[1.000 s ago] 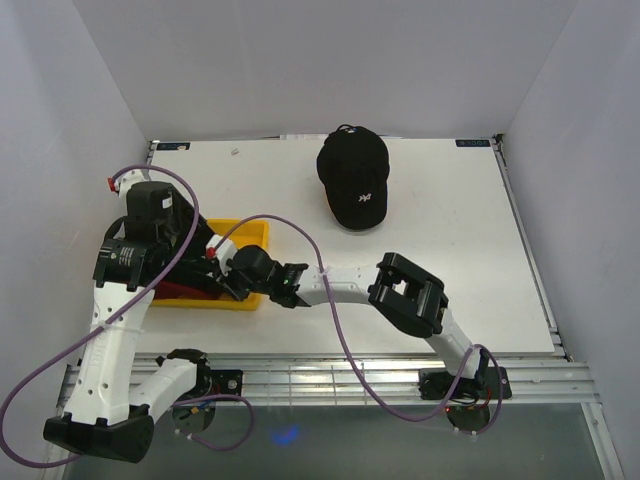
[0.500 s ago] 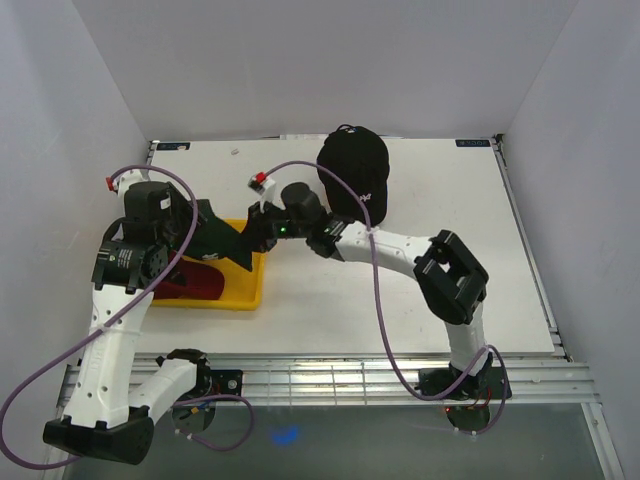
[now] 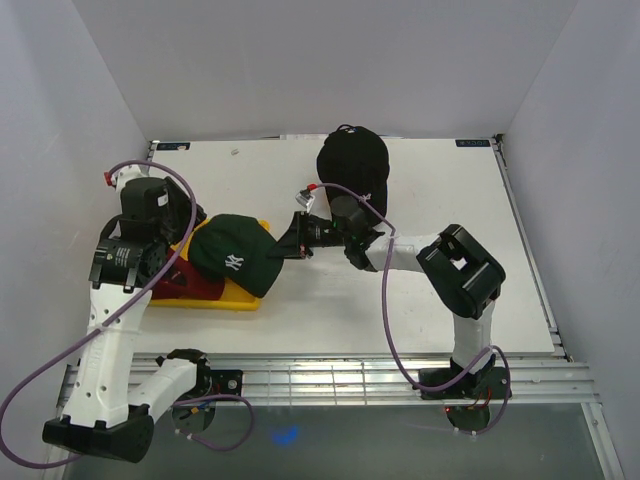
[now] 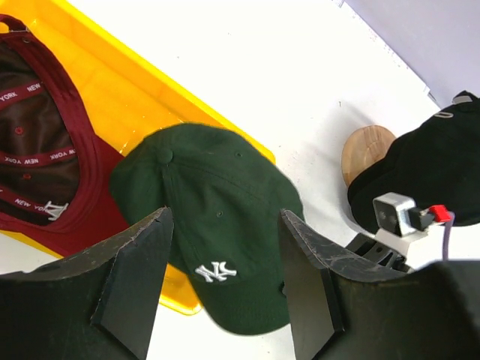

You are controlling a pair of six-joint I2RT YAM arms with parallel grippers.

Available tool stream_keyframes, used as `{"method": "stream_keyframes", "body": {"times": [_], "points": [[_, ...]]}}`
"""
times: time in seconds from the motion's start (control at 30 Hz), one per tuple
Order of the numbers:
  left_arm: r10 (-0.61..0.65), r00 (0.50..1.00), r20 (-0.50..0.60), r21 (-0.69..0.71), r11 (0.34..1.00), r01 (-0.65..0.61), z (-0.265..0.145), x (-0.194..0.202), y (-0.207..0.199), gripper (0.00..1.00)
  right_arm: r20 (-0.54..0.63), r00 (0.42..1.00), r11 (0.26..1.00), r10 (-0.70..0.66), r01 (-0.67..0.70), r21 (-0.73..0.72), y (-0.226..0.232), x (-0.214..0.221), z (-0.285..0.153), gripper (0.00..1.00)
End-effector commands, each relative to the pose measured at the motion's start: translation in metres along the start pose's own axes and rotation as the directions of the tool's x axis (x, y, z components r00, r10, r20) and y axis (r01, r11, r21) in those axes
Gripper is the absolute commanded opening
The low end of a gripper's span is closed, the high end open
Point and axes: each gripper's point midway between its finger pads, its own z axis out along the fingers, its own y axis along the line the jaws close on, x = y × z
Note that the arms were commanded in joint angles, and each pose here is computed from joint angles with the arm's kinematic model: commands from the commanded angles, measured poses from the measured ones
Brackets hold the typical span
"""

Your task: Stack the hats

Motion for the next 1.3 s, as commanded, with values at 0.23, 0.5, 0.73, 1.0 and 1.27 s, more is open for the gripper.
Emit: {"method": "stream_keyframes", "body": {"times": [0.23,0.5,0.73,1.0,1.27], "points": [[0.011,0.996,-0.087,-0.03,0.999,-0.014,0.036,0.041,0.013,0.68,0.053,0.986,0.982,0.161,-0.165,0.096,-0.04,0.001,-0.005,0.34],[0.011,0.99,-0.143,-0.057,0.998,-0.019,0.058,0.077,0.03,0.66,0.181,0.975,0.978,0.131,-0.157,0.138,-0.041,-0.008,-0.014,0.61],[0.012,0.989,-0.147,-0.041,0.999,-0.018,0.059,0.081,0.029,0.65,0.343,0.931,0.97,0.122,-0.186,0.16,-0.036,-0.007,-0.031,0.68],[0.037,0.987,-0.157,-0.017,0.999,-0.04,0.06,0.084,0.028,0.65,0.439,0.876,0.95,0.202,-0.284,0.128,-0.039,0.031,-0.028,0.68],[0.078,0.987,-0.139,-0.016,0.997,-0.08,0.056,0.082,0.033,0.65,0.467,0.853,0.941,0.235,-0.32,0.11,-0.043,0.047,0.006,0.66]]}}
